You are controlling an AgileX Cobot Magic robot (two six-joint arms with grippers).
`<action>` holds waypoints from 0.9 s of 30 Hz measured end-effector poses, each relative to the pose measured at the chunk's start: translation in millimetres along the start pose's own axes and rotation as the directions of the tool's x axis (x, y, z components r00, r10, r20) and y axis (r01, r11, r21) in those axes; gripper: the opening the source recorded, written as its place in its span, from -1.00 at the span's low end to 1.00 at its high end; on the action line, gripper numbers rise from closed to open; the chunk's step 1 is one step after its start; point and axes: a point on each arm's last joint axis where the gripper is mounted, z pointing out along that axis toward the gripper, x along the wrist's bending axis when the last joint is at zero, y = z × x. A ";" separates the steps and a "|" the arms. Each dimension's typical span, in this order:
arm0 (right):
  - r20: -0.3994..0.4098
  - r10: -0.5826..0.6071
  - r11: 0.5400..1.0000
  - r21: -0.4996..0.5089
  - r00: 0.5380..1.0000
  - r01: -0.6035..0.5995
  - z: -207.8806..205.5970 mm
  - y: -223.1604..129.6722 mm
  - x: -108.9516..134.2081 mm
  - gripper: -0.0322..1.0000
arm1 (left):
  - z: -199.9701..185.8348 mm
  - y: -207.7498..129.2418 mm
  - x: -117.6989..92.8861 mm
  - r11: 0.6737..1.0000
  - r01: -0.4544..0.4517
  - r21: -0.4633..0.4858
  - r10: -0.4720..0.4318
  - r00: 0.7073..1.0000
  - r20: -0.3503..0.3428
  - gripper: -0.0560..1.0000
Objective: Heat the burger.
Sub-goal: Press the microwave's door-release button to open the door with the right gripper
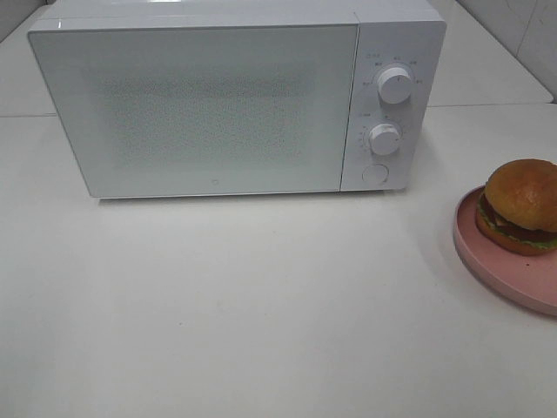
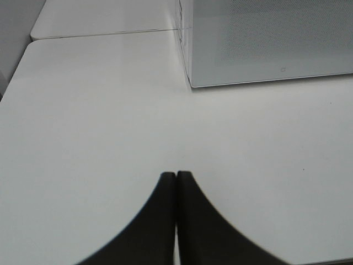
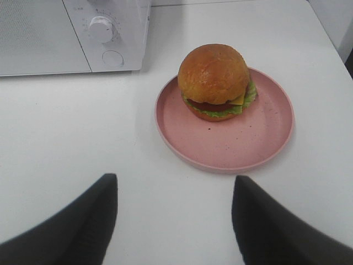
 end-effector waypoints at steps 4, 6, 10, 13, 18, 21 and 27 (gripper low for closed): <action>0.001 -0.002 1.000 0.015 1.000 0.002 13.6 14.4 1.0 0.18 | 0.0 0.0 0.0 1.000 0.000 0.000 0.000 1.000 0.000 -0.89; 0.003 -0.005 0.999 0.038 1.000 0.005 27.8 24.0 1.7 0.18 | 0.0 0.0 0.0 1.000 0.000 0.000 0.000 1.000 0.000 -0.89; 0.003 -0.007 0.999 0.048 1.000 0.007 42.0 32.7 2.3 0.18 | 0.0 0.0 0.0 1.000 0.000 0.000 0.000 1.000 0.000 -0.89; 0.004 -0.007 0.998 0.055 1.000 0.007 56.4 40.2 2.9 0.18 | 0.0 0.0 0.0 1.000 0.000 0.000 0.000 1.000 0.000 -0.89; 0.002 -0.008 0.999 0.036 1.000 0.008 81.0 52.8 3.8 0.16 | 0.0 0.0 0.0 1.000 0.000 0.000 0.000 1.000 0.000 -0.89; 0.002 -0.008 1.000 0.030 1.000 0.008 96.8 58.5 4.2 0.13 | 0.0 0.0 0.0 1.000 0.000 0.000 0.000 1.000 0.000 -0.89; 0.002 -0.008 1.000 0.025 1.000 0.008 129.0 65.6 4.7 0.08 | 0.0 0.0 0.0 1.000 0.000 0.000 0.000 1.000 0.000 -0.89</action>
